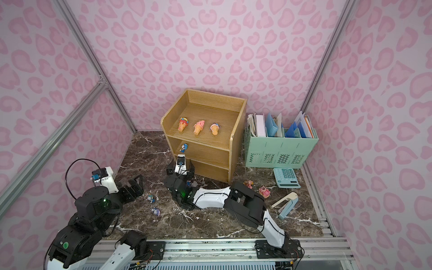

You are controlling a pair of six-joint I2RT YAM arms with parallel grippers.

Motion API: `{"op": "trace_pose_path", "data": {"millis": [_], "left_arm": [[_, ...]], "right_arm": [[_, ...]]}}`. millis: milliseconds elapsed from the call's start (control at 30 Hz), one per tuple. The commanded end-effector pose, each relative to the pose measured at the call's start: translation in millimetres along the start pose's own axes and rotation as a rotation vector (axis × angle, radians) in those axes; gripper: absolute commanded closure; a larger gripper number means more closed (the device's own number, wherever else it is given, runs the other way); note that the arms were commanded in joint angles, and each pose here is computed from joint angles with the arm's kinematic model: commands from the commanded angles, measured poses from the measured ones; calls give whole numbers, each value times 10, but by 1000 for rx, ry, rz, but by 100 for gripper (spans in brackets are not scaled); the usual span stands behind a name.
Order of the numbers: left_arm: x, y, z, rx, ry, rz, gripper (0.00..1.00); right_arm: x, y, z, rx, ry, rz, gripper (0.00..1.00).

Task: Organize plastic toys on shelves
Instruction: Place the plastic toy on the shelf, then pick up the plastic toy at the center of the board.

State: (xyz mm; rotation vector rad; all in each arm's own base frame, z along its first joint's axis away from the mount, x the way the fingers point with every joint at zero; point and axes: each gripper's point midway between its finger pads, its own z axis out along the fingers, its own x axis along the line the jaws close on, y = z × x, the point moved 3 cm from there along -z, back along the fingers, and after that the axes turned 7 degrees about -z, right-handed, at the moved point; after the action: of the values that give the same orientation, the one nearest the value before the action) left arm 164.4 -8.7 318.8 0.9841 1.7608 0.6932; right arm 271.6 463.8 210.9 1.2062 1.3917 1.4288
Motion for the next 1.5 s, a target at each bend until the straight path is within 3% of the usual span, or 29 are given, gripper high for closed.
{"op": "trace_pose_path", "data": {"millis": [0, 133, 300, 467, 633, 733, 800, 900, 967, 1000, 1267, 1467], "left_arm": [[9, 22, -38, -7, 1, 4, 2], [1, -64, 20, 17, -16, -12, 2], [-95, -288, 215, 88, -87, -70, 6], [-184, -543, 456, 179, -136, -83, 6], [-155, -984, 712, 340, -135, -83, 7], [-15, -1259, 822, 425, -75, -92, 10], [166, -1428, 873, 465, 20, -97, 15], [381, -1553, 911, 484, 147, -82, 31], [443, -1566, 927, 493, 204, -78, 44], [521, -1566, 922, 491, 270, -87, 46], [980, -1613, 947, 449, 635, -107, 43], [984, -1750, 1108, 497, 642, -192, 41]], "right_arm": [[167, 47, -353, -5, 177, -65, 14], [104, 89, -944, -12, 406, -174, 11], [-279, 32, -1267, 66, 556, -226, 13], [-605, 33, -1406, 111, 630, -204, 16], [-855, 70, -1509, 125, 752, -61, 17], [-940, 13, -1622, 104, 849, 1, 16], [-971, -136, -1642, 173, 899, 47, 16], [-957, -380, -1573, 321, 916, 83, 17], [-911, -448, -1596, 330, 955, 77, 18], [-893, -486, -1602, 333, 968, 84, 19], [-794, -614, -1602, 338, 1026, 88, 22], [-854, -611, -1623, 330, 1027, 83, 22]]}}
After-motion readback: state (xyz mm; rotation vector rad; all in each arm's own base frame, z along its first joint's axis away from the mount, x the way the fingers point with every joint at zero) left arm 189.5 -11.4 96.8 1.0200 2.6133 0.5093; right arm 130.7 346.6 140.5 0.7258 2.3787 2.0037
